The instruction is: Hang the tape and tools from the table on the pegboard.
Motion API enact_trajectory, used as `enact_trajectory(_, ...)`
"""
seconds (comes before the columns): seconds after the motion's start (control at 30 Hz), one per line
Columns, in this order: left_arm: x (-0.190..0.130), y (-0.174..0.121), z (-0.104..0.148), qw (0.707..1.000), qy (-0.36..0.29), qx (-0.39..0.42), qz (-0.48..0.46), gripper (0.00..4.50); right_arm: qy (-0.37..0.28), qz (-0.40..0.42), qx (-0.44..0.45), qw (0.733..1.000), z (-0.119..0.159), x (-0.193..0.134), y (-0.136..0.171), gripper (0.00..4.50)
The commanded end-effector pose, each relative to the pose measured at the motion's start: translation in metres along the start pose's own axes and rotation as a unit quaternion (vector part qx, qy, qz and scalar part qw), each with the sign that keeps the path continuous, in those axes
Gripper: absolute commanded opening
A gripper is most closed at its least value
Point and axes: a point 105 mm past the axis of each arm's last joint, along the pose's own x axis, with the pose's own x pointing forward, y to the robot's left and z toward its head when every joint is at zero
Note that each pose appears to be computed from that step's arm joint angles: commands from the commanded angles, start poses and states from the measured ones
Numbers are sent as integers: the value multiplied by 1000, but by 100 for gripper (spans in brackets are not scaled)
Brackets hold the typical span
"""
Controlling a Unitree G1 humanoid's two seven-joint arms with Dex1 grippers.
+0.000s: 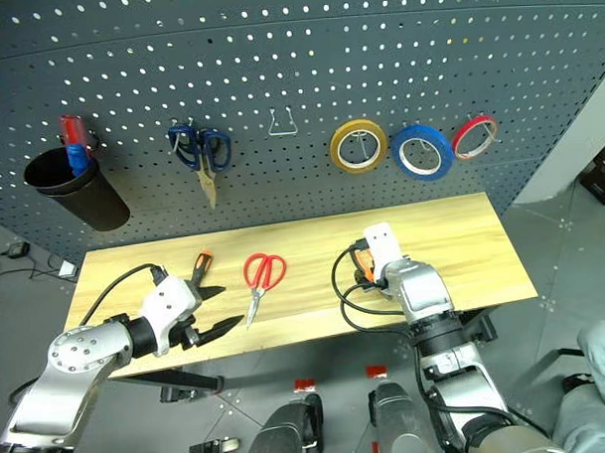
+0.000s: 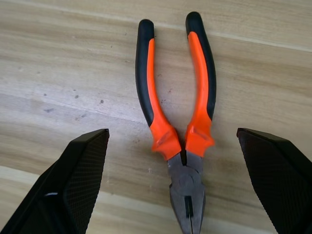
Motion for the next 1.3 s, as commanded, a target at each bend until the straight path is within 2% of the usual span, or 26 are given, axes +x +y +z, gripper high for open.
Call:
enact_trajectory(0.03,0,-1,9,1000,-15,0,-2,340,-14,7,-26,1000,13,5,3,447)
enact_trajectory(0.47,1,-9,6,1000,-17,-13,2,340,38,-6,-53,998,3,28,-14,447)
enact_trajectory(0.57,2,-9,6,1000,-18,-15,4,340,45,-4,-56,997,2,30,-17,394)
enact_trajectory(0.7,3,-8,4,999,-21,-21,11,340,53,3,-59,997,2,31,-19,262)
enact_trajectory(0.8,2,-3,4,999,-30,-27,28,340,37,10,-59,998,13,28,-18,255)
enact_trajectory(0.9,2,4,7,997,-44,-35,51,340,-2,19,-65,998,31,22,-16,255)
enact_trajectory(1.0,-1,8,10,993,-69,-52,77,340,-70,29,-71,995,52,2,-11,255)
enact_trajectory(1.1,-10,19,13,985,-96,-79,123,340,-189,16,-96,977,81,-41,-2,255)
enact_trajectory(1.17,-15,26,14,978,-109,-99,149,340,-231,16,-91,969,88,-62,7,255)
enact_trajectory(1.3,-24,36,22,963,-136,-136,188,340,-377,40,-85,921,122,-127,46,255)
